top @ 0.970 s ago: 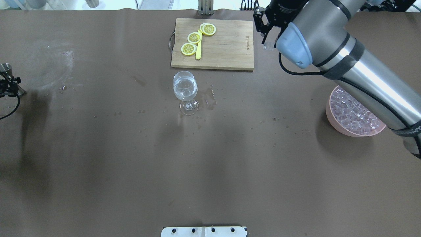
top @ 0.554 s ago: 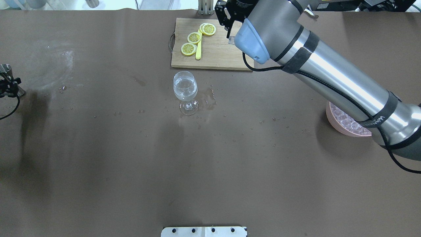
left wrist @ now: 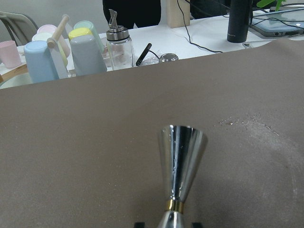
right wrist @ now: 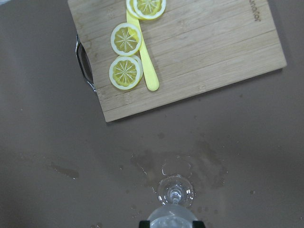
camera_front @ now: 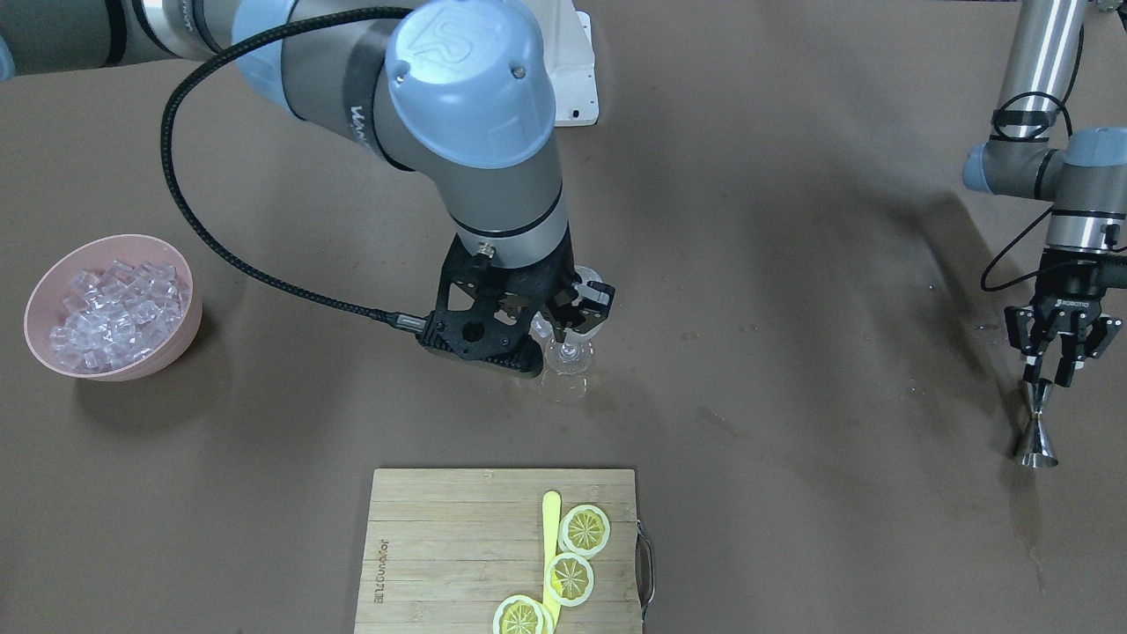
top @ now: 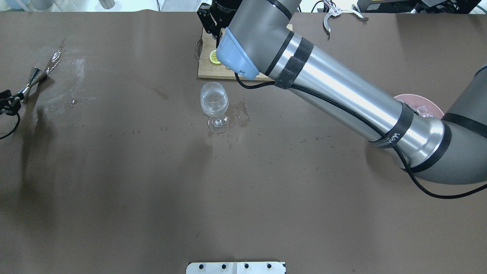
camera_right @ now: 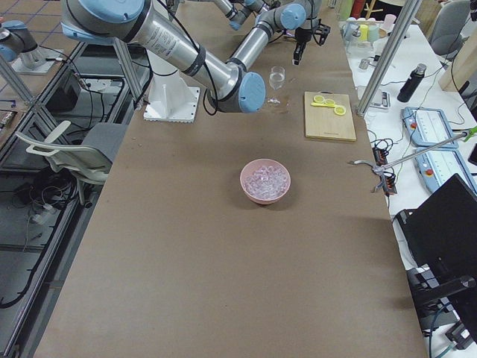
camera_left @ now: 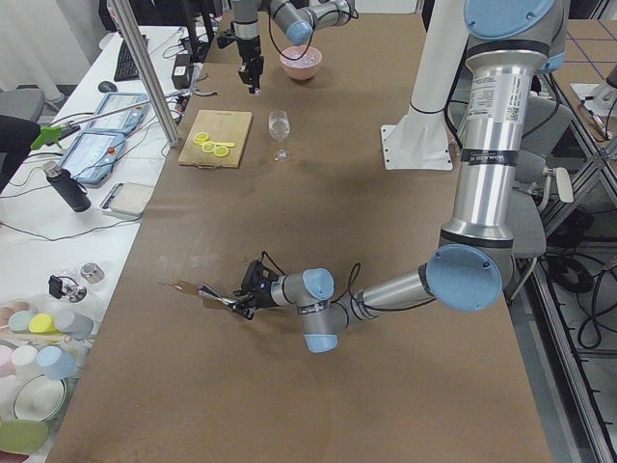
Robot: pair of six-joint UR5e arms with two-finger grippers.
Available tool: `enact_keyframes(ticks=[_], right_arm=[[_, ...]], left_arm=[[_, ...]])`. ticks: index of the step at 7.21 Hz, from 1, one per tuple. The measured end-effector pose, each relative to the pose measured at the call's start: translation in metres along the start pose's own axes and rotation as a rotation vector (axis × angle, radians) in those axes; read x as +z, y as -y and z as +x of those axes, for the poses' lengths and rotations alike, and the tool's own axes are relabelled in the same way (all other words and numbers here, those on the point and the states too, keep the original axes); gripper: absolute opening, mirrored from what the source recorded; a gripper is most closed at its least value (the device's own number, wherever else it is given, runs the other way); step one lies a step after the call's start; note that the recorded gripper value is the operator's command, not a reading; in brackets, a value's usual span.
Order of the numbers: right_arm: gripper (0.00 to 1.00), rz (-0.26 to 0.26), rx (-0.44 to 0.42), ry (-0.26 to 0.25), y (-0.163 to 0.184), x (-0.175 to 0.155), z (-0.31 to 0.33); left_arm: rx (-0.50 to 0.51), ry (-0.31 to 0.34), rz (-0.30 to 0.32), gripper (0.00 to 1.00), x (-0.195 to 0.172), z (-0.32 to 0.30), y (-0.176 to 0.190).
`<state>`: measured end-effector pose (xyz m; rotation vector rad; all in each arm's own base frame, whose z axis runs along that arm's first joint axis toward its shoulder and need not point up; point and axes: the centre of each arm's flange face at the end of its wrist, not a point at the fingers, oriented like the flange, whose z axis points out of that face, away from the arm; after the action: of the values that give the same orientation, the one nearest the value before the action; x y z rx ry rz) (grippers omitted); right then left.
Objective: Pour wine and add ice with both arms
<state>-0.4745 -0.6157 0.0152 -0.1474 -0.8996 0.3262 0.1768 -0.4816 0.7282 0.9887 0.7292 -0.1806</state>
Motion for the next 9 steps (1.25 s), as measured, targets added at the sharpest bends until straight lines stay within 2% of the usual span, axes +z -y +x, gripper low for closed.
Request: enact_keyframes(ticks=[2, 4, 7, 9], right_arm=[[0.16, -0.005, -0.016, -0.006, -0.026, 0.023, -0.01], [0.16, 0.005, -0.029, -0.022, -0.048, 0.042, -0.016], [0.17, 0.009, -0.03, -0.018, -0.059, 0.046, -0.016], [0.18, 0.009, -0.036, -0.009, -0.063, 0.046, -0.006]], left_arm=[[-0.005, -0.016, 0.012, 0.48, -0.004, 0.001, 0.001], [-0.011, -0.097, 0.006, 0.54, -0.022, 0.01, 0.006], [-0.035, -0.135, -0.105, 0.63, -0.044, -0.009, 0.032], [-0.087, -0.126, -0.183, 0.64, -0.055, -0.04, 0.067]])
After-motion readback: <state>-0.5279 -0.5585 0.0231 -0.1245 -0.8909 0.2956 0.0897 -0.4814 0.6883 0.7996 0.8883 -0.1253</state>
